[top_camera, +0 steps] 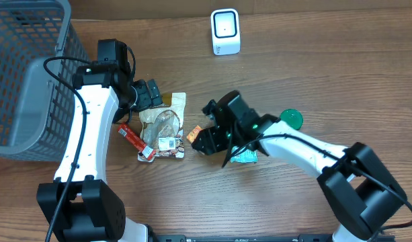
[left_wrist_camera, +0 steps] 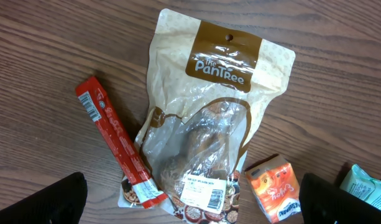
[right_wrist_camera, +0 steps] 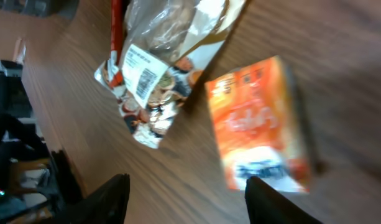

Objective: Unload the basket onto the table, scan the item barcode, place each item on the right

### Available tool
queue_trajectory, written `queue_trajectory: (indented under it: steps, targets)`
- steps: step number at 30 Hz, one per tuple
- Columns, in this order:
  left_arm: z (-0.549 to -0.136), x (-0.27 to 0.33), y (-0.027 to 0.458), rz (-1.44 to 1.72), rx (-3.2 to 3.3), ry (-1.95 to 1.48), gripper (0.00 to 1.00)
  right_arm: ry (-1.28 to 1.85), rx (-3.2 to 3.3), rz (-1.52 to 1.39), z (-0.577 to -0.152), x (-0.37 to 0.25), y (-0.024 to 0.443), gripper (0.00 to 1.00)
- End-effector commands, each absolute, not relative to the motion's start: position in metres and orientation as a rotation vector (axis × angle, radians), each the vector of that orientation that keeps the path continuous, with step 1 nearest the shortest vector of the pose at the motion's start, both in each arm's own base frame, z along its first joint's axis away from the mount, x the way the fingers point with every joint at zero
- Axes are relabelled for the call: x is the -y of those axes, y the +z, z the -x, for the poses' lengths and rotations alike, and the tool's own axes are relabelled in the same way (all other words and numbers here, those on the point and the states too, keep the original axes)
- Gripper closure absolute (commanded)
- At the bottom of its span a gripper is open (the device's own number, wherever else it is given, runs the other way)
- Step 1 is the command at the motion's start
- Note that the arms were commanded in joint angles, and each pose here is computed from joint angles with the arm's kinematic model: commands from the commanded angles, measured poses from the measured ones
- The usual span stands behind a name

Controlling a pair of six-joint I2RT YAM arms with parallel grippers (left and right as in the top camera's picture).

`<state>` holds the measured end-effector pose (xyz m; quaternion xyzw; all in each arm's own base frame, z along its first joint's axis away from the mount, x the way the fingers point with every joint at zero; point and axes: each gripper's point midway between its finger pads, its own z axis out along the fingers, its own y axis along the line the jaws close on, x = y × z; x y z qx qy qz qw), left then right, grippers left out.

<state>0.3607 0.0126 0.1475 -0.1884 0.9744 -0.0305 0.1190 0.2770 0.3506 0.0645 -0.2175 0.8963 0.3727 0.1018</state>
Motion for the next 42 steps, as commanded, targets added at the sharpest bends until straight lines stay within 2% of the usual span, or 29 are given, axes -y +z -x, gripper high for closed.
queue_trajectory:
  steps: [1,8,14,18,24,28,36,39,42]
  targets:
    - [-0.362,-0.01,0.149,0.56,-2.843,-0.107,0.0,1.065,-2.513,0.803,-0.29,-0.343,0.084,0.38]
    - [-0.362,-0.01,0.149,0.559,-2.843,-0.107,0.0,0.783,-2.518,0.85,-0.311,-0.324,0.078,0.39]
    - [-0.362,-0.01,0.149,0.559,-2.843,-0.107,0.0,0.64,-2.464,0.908,-0.335,-0.327,0.131,0.41]
    - [-0.362,-0.01,0.149,0.559,-2.843,-0.107,0.0,0.567,-2.436,0.97,-0.334,-0.331,0.147,0.4]
    - [-0.362,-0.01,0.149,0.559,-2.843,-0.107,0.0,0.391,-2.462,1.152,-0.313,-0.335,0.114,0.39]
    - [-0.362,-0.01,0.149,0.56,-2.843,-0.107,0.0,0.296,-2.482,1.209,-0.306,-0.344,0.086,0.43]
    - [-0.362,-0.01,0.149,0.559,-2.843,-0.107,0.0,0.202,-2.496,1.253,-0.305,-0.353,0.048,0.46]
    - [-0.362,-0.01,0.149,0.559,-2.843,-0.107,0.0,0.192,-2.5,1.25,-0.308,-0.353,0.043,0.45]
    - [-0.362,-0.01,0.149,0.559,-2.842,-0.107,0.0,0.196,-2.492,1.238,-0.312,-0.354,0.043,0.4]
